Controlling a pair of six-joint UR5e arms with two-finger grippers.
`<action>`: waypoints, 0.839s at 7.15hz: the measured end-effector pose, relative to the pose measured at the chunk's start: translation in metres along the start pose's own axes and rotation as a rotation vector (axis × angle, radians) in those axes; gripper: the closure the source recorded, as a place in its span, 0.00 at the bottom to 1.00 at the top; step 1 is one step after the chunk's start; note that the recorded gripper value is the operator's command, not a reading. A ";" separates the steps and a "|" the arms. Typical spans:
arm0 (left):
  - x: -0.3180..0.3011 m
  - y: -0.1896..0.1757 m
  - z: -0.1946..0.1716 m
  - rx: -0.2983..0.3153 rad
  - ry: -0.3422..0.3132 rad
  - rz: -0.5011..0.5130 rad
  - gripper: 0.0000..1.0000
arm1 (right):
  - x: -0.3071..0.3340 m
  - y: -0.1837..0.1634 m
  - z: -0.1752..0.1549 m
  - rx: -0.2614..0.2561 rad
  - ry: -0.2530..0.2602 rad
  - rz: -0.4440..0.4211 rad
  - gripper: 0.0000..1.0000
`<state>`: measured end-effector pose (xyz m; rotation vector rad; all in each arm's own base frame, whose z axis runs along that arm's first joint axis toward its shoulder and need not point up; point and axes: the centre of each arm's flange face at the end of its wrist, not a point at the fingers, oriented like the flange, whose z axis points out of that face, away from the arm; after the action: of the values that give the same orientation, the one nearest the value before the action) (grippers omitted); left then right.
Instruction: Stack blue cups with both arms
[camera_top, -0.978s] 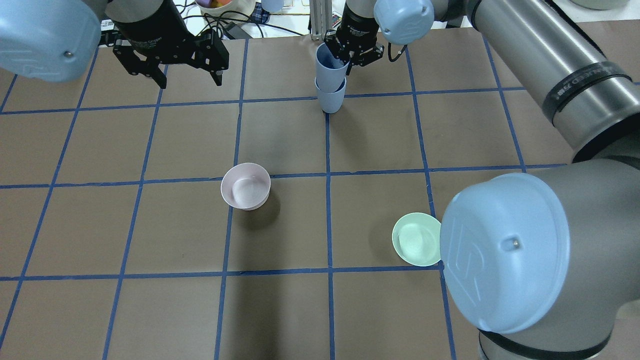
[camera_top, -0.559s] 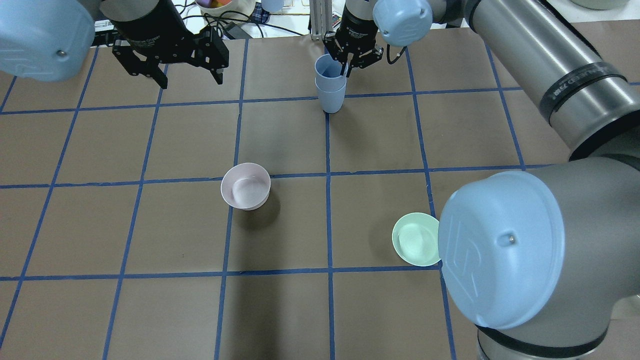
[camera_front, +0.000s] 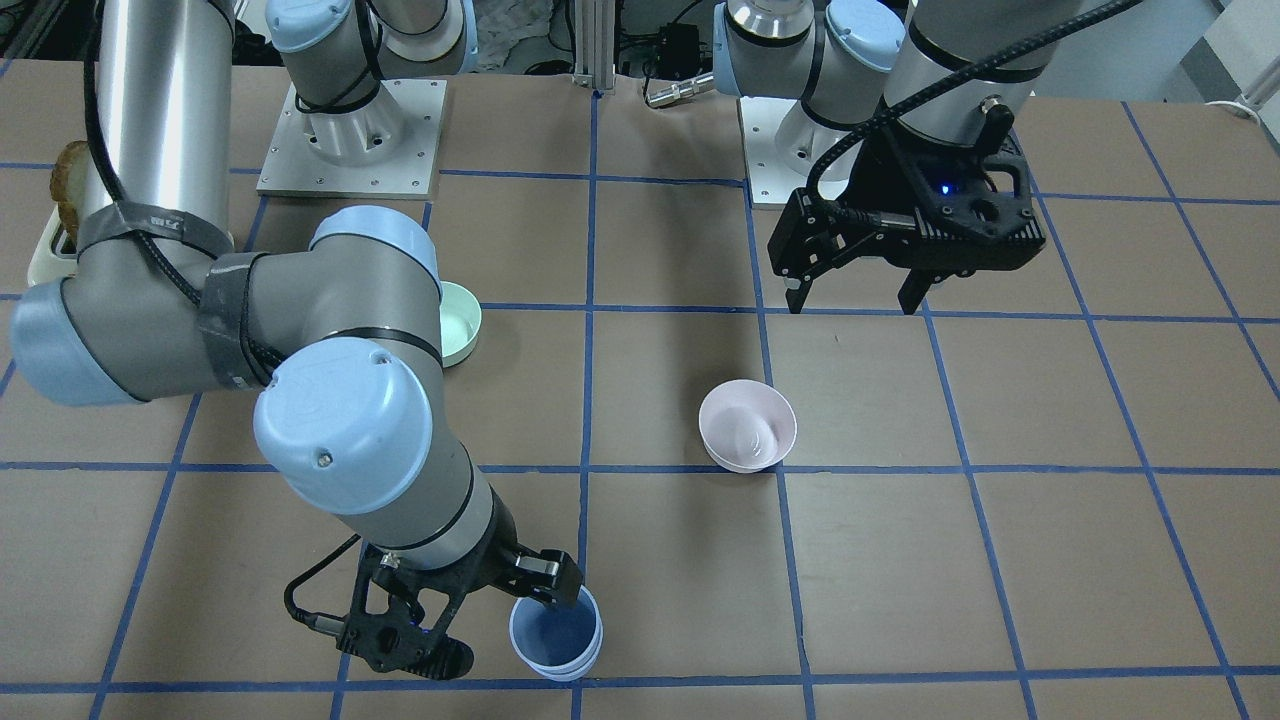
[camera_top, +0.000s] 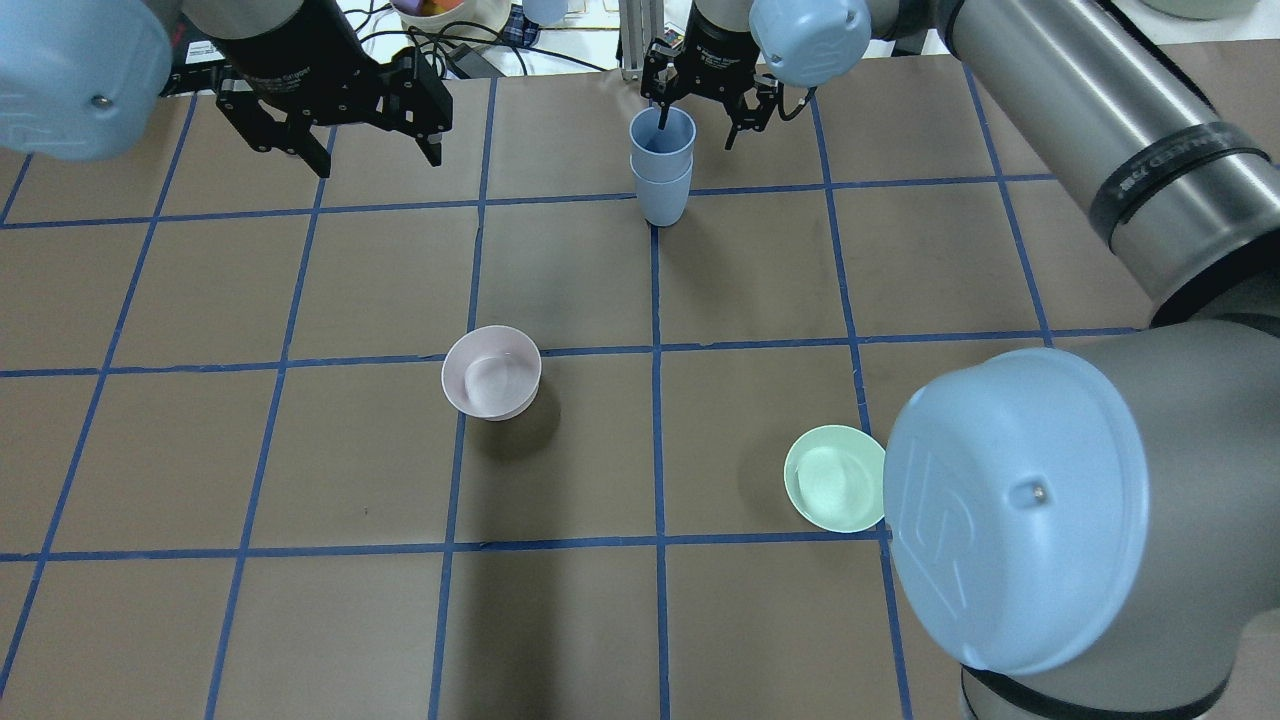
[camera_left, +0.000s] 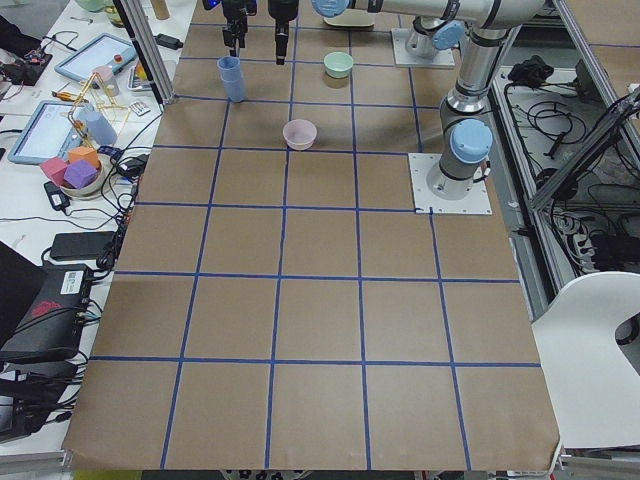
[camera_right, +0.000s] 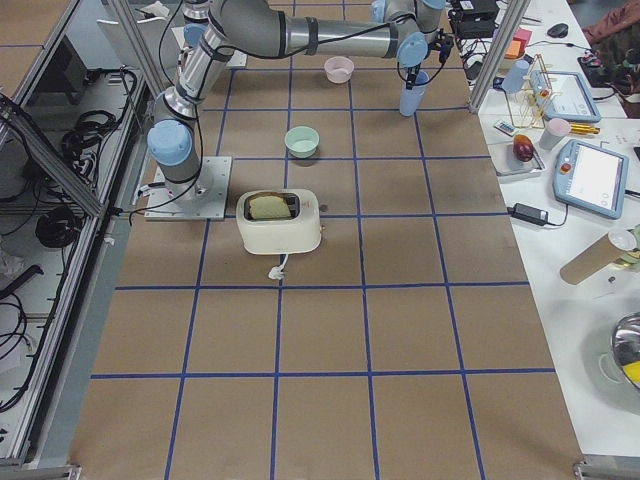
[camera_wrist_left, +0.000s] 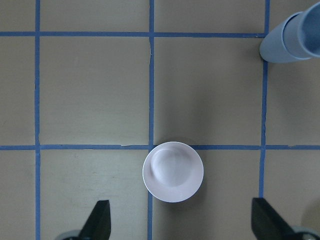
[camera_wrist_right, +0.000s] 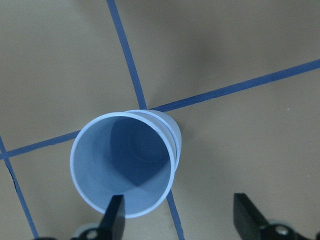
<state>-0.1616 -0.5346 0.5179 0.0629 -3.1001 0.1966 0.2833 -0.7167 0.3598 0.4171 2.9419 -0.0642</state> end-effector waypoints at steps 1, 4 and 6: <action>0.000 0.001 -0.001 0.001 -0.002 0.000 0.00 | 0.005 0.009 -0.020 -0.013 0.016 -0.002 0.00; 0.000 0.002 -0.001 0.000 -0.005 0.001 0.00 | 0.048 0.032 -0.088 -0.060 0.103 -0.062 0.00; 0.000 0.003 -0.002 0.000 -0.005 0.002 0.00 | 0.091 0.071 -0.122 -0.110 0.149 -0.137 0.00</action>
<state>-0.1620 -0.5311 0.5194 0.0604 -3.1049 0.1975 0.1970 -0.6153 0.4631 0.2133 3.0981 0.1155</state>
